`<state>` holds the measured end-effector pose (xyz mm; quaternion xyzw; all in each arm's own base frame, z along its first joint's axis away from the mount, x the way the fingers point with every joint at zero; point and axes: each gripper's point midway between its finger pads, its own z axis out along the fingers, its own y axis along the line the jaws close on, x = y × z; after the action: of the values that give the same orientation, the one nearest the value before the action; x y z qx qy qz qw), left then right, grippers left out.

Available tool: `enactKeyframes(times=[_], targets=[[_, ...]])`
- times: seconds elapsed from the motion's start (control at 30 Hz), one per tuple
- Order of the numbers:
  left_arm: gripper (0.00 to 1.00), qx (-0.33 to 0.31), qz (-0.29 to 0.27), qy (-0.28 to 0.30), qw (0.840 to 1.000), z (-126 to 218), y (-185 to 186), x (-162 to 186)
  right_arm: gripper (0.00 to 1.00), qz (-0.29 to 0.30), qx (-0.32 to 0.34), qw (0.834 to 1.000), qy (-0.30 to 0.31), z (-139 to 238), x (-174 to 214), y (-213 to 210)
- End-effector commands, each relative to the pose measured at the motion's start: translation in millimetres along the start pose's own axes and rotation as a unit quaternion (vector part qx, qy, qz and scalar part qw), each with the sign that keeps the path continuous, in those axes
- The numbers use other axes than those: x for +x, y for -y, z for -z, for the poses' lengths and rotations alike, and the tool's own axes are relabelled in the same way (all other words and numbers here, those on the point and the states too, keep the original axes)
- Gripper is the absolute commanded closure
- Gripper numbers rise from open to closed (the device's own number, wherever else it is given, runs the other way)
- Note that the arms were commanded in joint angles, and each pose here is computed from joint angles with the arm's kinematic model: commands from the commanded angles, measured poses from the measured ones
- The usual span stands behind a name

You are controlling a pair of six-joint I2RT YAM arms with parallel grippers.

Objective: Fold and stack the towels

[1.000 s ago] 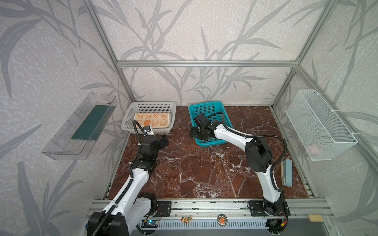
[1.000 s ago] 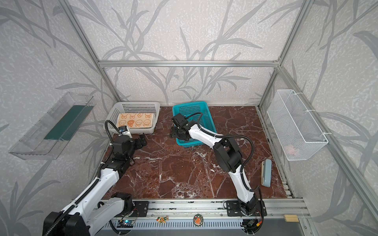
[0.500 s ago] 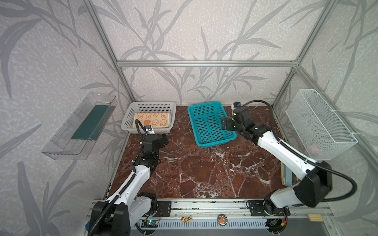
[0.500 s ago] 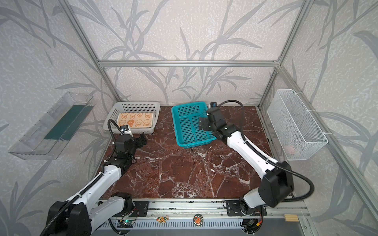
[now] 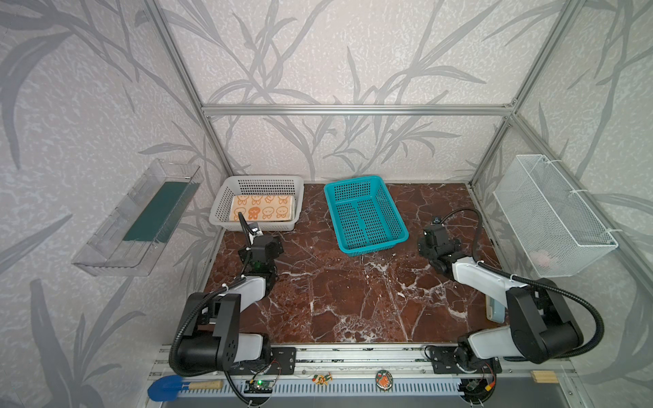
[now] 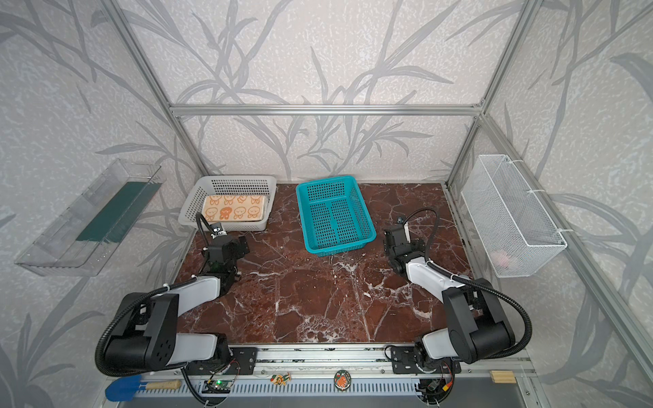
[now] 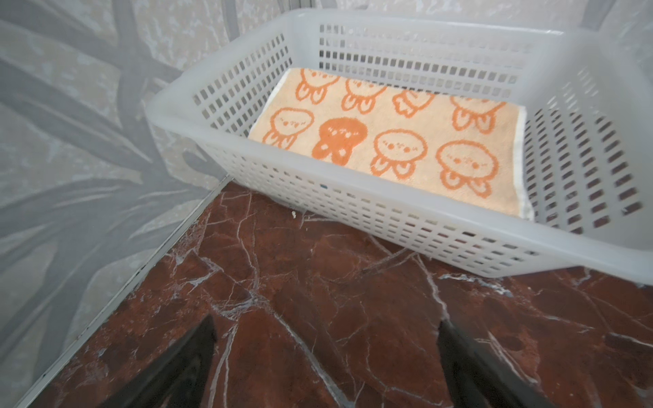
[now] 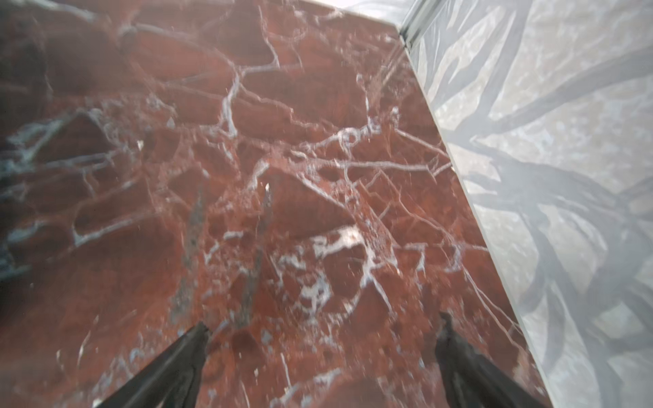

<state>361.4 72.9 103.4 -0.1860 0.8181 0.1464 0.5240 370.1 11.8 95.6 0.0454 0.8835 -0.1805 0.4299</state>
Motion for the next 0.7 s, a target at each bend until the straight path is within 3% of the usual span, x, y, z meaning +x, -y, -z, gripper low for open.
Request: enactKeyframes(times=[0.0, 0.13, 0.2, 0.27, 0.37, 0.47, 0.53, 0.67], targets=[[0.01, 0.02, 0.012, 0.032, 0.999, -6, -1, -19, 0.01, -0.029, -0.014, 0.998, 0.062, -4, -20, -5], [0.01, 0.058, 0.016, 0.081, 0.995, -9, 6, -13, 0.01, -0.015, -0.055, 0.995, 0.083, 0, -19, -16], [0.01, 0.086, 0.002, 0.065, 0.994, -11, 17, -1, 0.01, -0.011, -0.08, 0.992, 0.102, 6, -20, -21], [0.01, 0.085, 0.004, 0.091, 0.992, -13, 17, -5, 0.01, -0.003, -0.106, 0.988, 0.115, 12, -19, -26], [0.01, 0.09, -0.011, 0.038, 0.995, -18, 23, 1, 0.01, -0.009, -0.117, 0.984, 0.133, 18, -19, -23], [0.01, 0.101, -0.017, 0.068, 0.992, -18, 28, -3, 0.01, -0.022, -0.108, 0.979, 0.17, 30, -18, -12], [0.01, 0.101, -0.02, 0.052, 0.993, -18, 29, -1, 0.01, -0.029, -0.105, 0.973, 0.203, 37, -19, -5], [0.01, 0.101, -0.02, 0.063, 0.993, -18, 29, -2, 0.01, -0.03, -0.096, 0.974, 0.202, 29, -22, 1]])
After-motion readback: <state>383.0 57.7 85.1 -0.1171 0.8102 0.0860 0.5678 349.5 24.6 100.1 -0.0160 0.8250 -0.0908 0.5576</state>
